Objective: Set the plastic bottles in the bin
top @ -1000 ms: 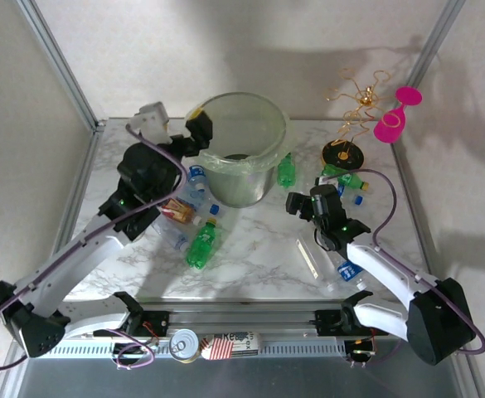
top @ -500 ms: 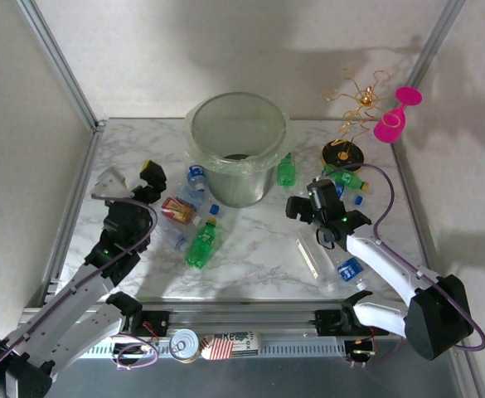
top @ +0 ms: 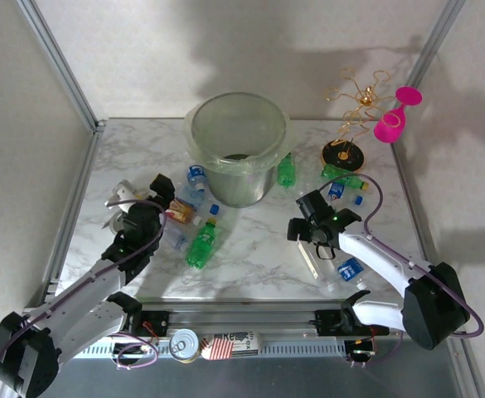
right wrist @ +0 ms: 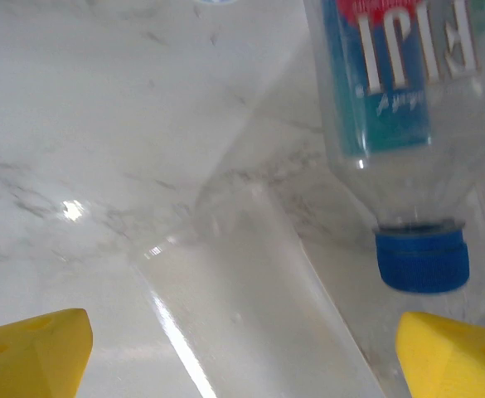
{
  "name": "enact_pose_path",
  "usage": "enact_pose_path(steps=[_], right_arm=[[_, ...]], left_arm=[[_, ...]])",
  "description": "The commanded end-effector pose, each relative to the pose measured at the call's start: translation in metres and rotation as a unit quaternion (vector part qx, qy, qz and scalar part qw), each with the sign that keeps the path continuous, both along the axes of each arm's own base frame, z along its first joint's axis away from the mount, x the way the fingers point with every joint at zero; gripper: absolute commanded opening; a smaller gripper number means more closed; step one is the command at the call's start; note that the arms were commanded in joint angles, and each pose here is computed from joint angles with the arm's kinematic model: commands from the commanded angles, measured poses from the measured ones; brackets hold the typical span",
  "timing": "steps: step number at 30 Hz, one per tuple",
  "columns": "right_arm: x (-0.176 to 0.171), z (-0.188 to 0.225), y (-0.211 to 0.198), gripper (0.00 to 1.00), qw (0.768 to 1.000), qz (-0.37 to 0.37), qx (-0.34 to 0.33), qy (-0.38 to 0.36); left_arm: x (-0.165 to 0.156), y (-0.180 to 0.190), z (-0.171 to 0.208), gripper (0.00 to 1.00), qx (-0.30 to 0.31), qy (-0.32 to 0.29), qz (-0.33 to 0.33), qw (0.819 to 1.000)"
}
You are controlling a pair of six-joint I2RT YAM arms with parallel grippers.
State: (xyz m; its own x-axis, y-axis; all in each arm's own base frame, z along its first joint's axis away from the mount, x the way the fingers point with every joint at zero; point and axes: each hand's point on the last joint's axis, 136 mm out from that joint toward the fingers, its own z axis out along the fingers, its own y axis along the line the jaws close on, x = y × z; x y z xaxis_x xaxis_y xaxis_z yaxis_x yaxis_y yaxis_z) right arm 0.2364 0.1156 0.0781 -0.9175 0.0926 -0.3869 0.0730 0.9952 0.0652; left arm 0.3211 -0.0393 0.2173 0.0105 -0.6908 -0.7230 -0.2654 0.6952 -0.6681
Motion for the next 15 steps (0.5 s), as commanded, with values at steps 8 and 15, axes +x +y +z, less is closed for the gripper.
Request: enact_pose_path(steps=[8, 15], right_arm=[[-0.024, -0.024, 0.006, 0.9, 0.999, -0.001, -0.012, 0.047], [-0.025, -0.042, 0.01, 0.89, 0.998, 0.01, -0.021, 0.06]], left_arm=[[0.009, -0.007, 0.023, 1.0, -0.024, -0.028, -0.015, 0.999], [0.002, 0.0, 0.02, 1.0, -0.023, -0.027, -0.004, 0.999]])
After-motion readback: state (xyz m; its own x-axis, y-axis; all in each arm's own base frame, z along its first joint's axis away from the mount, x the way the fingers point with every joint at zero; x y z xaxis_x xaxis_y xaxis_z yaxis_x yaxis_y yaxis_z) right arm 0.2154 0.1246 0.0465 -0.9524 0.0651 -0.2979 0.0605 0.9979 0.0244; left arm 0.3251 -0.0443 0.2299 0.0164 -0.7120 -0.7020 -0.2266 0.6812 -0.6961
